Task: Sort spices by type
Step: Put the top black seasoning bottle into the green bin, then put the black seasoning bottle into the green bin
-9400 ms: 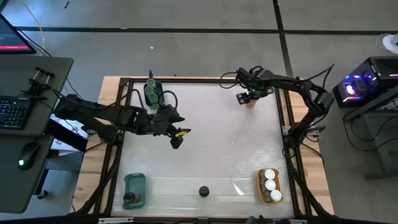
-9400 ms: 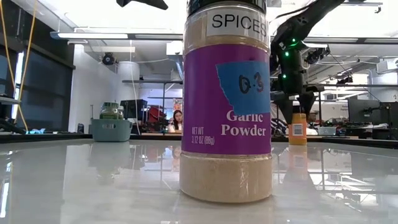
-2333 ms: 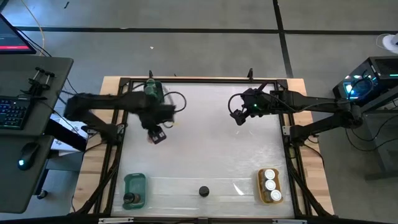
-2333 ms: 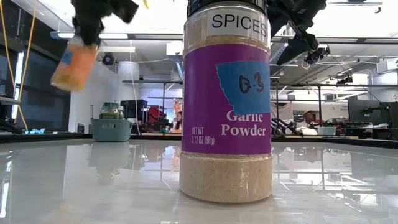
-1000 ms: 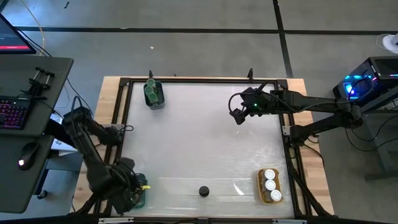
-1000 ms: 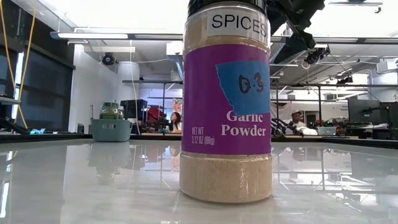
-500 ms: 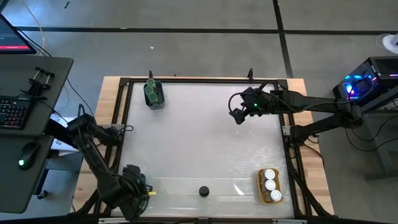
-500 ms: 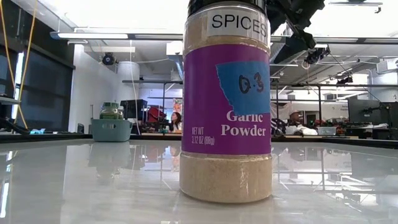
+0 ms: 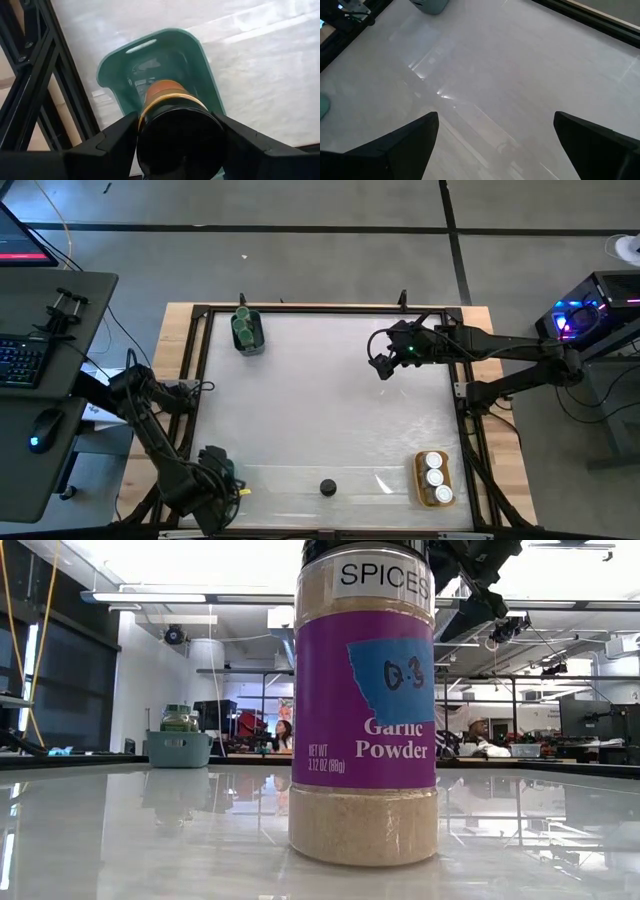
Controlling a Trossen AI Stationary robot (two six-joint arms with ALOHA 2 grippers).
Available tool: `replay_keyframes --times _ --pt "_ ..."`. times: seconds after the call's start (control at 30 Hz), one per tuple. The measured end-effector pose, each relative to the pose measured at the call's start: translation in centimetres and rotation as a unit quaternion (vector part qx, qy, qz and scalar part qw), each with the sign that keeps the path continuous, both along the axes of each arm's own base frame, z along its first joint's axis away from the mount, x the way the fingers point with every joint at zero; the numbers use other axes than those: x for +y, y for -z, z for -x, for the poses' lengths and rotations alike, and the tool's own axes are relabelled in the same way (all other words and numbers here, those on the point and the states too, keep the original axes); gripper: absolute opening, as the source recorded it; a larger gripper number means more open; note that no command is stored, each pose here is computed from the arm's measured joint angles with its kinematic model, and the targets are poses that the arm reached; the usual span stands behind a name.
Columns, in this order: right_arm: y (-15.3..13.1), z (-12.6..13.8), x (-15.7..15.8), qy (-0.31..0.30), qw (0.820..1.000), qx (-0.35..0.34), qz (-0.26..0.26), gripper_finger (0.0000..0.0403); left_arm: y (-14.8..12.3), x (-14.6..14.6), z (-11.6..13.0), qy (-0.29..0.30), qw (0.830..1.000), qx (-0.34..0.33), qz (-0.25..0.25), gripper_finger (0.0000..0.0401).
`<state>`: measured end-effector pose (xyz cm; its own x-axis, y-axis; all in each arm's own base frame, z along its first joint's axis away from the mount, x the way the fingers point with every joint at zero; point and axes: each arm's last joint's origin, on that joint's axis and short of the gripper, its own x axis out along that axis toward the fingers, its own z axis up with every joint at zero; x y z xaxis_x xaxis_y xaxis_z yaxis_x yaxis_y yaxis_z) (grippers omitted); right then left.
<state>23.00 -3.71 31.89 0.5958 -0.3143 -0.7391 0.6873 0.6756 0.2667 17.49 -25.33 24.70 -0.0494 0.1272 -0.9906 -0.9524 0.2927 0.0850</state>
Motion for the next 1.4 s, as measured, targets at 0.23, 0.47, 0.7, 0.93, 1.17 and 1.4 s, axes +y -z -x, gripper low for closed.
replay_keyframes --times 0.23,0.47,0.7,0.93,1.17,1.4 --pt "0.0 0.0 0.0 0.000 1.000 0.000 0.000 0.0392 0.0 -0.2 -0.1 0.026 0.999 0.007 0.019 0.0228" --pt "0.0 0.0 0.0 0.000 1.000 0.000 0.000 0.0392 0.0 -0.2 -0.1 0.012 1.000 0.005 0.015 0.0229" --pt "0.0 0.0 0.0 0.000 1.000 0.000 0.001 0.0392 0.0 -0.1 0.0 0.008 1.000 0.007 0.011 0.0235" --pt "0.0 0.0 0.0 0.000 1.000 0.000 0.001 0.0392 0.0 -0.1 0.0 0.007 1.000 0.007 0.010 0.0267" --pt "0.0 0.0 0.0 0.000 1.000 0.000 0.001 0.0392 -0.2 -0.1 0.1 0.011 1.000 0.018 0.023 0.0285" --pt "0.0 0.0 0.0 0.000 1.000 -0.002 0.001 0.0392 -1.8 0.7 0.5 0.044 0.998 0.007 0.048 0.0285"
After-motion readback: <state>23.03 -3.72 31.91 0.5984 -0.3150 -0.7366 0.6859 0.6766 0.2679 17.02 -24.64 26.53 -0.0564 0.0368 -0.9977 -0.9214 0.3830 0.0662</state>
